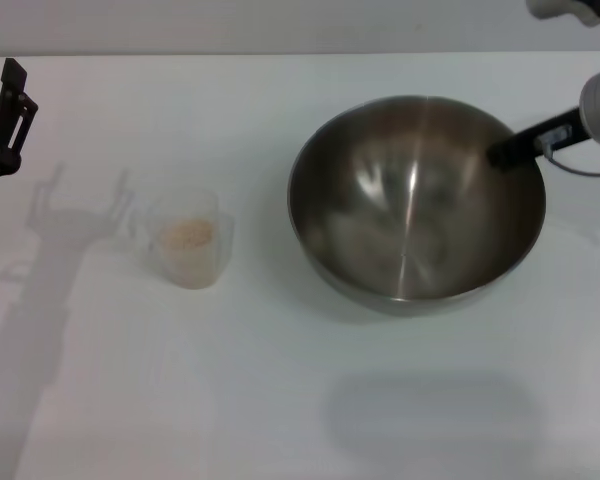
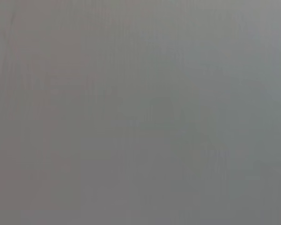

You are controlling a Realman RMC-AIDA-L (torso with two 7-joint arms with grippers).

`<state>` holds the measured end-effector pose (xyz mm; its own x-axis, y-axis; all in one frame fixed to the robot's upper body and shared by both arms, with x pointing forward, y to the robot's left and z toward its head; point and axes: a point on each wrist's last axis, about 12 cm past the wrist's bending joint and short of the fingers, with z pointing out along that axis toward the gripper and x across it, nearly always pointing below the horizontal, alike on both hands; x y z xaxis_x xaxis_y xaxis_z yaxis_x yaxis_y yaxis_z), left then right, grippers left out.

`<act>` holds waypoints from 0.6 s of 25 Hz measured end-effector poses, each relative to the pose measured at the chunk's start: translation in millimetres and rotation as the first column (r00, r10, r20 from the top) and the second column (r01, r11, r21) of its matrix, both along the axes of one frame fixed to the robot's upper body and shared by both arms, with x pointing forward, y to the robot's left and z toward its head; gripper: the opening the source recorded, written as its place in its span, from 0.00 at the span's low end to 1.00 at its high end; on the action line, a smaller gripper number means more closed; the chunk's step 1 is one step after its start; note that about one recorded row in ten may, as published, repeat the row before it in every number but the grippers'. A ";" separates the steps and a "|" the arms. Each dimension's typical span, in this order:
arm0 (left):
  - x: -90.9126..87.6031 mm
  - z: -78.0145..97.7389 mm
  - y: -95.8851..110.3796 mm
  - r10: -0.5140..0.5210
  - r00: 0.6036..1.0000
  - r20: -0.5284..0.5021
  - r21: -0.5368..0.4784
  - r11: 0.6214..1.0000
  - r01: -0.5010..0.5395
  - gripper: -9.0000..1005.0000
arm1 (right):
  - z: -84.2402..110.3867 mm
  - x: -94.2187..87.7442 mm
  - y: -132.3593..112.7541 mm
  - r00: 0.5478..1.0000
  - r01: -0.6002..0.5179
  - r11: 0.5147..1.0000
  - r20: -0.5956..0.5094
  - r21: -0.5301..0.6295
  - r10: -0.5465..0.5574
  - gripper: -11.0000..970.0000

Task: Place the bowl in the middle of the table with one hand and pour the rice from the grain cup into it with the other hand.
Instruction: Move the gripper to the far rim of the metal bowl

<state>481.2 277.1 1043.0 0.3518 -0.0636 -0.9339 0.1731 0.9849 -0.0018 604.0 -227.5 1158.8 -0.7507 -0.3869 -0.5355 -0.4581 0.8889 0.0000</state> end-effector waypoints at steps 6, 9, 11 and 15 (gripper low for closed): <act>-1.0 1.5 0.4 0.001 1.000 0.015 -0.003 1.000 -0.001 0.83 | 13.5 -1.0 1.8 0.993 -0.053 0.997 0.105 0.050 0.047 0.03; -1.5 1.6 0.6 0.002 1.000 0.017 -0.003 1.000 -0.002 0.82 | 20.2 -4.4 5.7 0.984 -0.107 0.990 0.152 0.089 0.093 0.02; -2.0 1.6 0.8 0.002 1.000 0.019 -0.004 1.000 -0.002 0.82 | 20.9 -7.3 8.2 0.977 -0.154 0.982 0.165 0.110 0.134 0.02; -2.6 2.0 0.3 0.002 1.000 0.022 -0.008 1.000 -0.002 0.82 | 16.0 -15.8 13.0 0.959 -0.261 0.956 0.150 0.136 0.240 0.01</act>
<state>478.5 277.4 1044.9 0.3723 -0.0700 -0.9255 0.1716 0.9852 -0.0055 588.2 -214.5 1174.8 -0.5594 -0.4597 -0.6898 -0.6713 0.7394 0.0516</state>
